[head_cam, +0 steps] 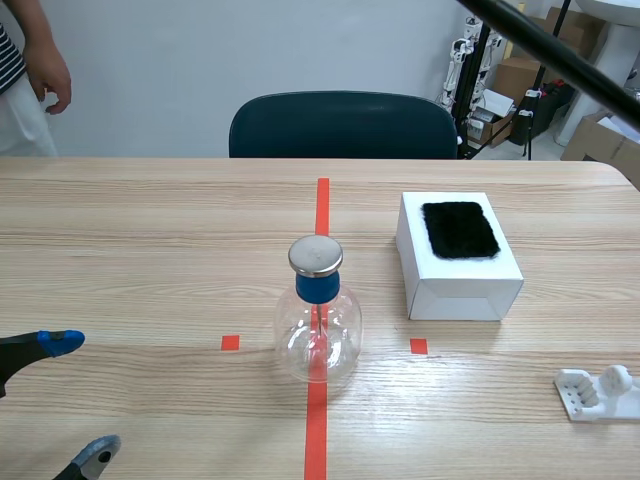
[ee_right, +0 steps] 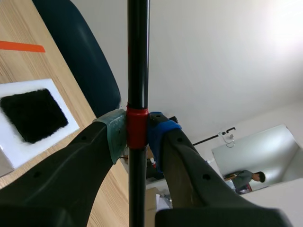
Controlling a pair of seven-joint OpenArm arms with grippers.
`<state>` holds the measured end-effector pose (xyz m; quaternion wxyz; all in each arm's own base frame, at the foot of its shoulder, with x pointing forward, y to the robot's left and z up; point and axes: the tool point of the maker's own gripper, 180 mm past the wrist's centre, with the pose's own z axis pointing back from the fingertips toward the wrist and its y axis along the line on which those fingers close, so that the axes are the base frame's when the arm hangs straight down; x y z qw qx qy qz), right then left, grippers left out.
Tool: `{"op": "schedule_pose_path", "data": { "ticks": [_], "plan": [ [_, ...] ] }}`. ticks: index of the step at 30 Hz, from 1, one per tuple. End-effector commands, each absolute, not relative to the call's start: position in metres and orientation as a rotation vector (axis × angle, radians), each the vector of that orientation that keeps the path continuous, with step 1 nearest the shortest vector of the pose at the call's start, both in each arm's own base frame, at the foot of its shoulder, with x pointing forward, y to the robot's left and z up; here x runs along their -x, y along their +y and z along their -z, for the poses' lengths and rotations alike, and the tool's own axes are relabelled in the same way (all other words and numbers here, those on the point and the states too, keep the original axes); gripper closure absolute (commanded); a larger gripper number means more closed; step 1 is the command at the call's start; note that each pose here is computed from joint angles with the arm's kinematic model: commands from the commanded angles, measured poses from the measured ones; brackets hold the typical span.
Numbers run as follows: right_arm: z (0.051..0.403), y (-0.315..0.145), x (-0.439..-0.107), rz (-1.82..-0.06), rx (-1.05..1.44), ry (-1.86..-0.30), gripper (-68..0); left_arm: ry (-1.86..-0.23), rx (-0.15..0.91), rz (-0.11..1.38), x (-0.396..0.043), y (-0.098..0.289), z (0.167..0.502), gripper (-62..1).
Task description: Do the electroscope experiment. hold the rod still at the electroscope
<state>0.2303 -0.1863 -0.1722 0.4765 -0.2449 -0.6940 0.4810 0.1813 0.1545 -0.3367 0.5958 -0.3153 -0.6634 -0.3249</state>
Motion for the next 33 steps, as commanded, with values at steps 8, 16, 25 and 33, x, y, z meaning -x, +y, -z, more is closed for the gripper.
{"op": "schedule_pose_path", "data": {
  "ticks": [8,16,25,33],
  "plan": [
    [0.147,-0.205,-0.248,-1.198,0.761,-1.691,-5.3,-1.606,0.743,0.751,-0.184,0.158,0.322,-62.3],
    [0.143,-0.237,-0.28,-1.234,0.906,-1.588,-5.3,-1.606,0.743,0.751,-0.184,0.158,0.322,-62.3],
    [0.127,-0.231,-0.31,-1.425,0.934,-1.57,-5.3,-1.606,0.743,0.751,-0.184,0.158,0.322,-62.3],
    [0.115,-0.194,-0.316,-1.631,0.974,-1.628,-5.3,-1.606,0.743,0.751,-0.184,0.158,0.322,-62.3]
  ]
}}
